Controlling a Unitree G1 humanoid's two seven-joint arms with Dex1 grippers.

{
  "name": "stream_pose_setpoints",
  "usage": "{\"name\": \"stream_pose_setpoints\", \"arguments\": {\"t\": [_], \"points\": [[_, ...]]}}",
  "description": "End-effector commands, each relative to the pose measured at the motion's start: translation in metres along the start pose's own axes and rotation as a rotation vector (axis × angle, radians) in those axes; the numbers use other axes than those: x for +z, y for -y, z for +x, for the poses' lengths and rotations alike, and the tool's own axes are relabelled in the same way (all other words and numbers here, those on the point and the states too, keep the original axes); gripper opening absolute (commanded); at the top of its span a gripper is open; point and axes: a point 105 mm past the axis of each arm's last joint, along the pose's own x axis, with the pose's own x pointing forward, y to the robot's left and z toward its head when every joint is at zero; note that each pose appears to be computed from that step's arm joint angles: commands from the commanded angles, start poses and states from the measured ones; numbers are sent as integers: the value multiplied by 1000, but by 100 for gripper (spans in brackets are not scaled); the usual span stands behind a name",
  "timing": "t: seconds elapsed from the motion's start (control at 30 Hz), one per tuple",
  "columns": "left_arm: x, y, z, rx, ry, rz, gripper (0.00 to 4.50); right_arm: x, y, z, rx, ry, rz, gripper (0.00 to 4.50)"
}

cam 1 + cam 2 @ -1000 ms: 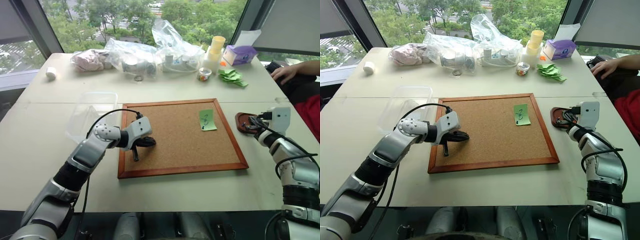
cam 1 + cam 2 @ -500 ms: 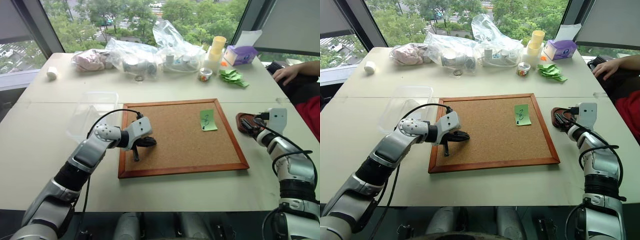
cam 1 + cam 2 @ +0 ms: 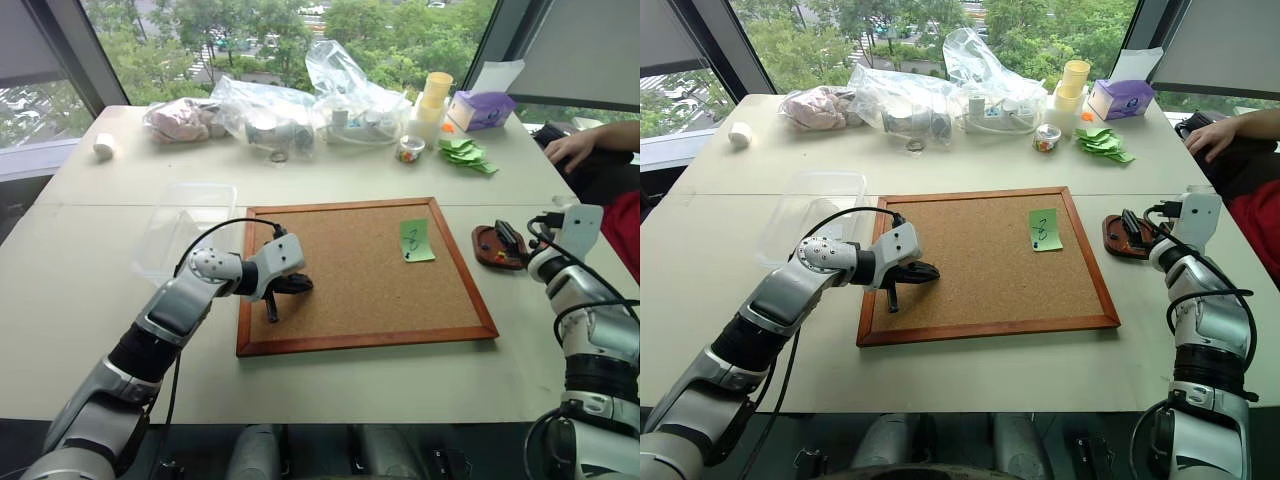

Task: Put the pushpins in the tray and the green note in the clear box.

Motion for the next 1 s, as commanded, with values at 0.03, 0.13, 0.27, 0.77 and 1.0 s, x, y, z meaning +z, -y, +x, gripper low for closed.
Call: {"name": "stream_pose_setpoints", "arguments": {"t": [0.03,0.13,0.27,0.77,1.0], "points": [[-4,1,0,2,-15,-5,0,25,-13,0,45,85,-44,445],[-4,1,0,1,-14,-7,0,28,-25,0,73,87,-54,445],[-4,1,0,3,-13,-8,0,23,-18,1,31,75,-43,445],[-4,2,0,0,-14,-4,0,-13,-137,-40,607,-76,-101,445],[-4,2,0,1,-14,-8,0,-31,-148,-35,630,-121,-117,445]]}}
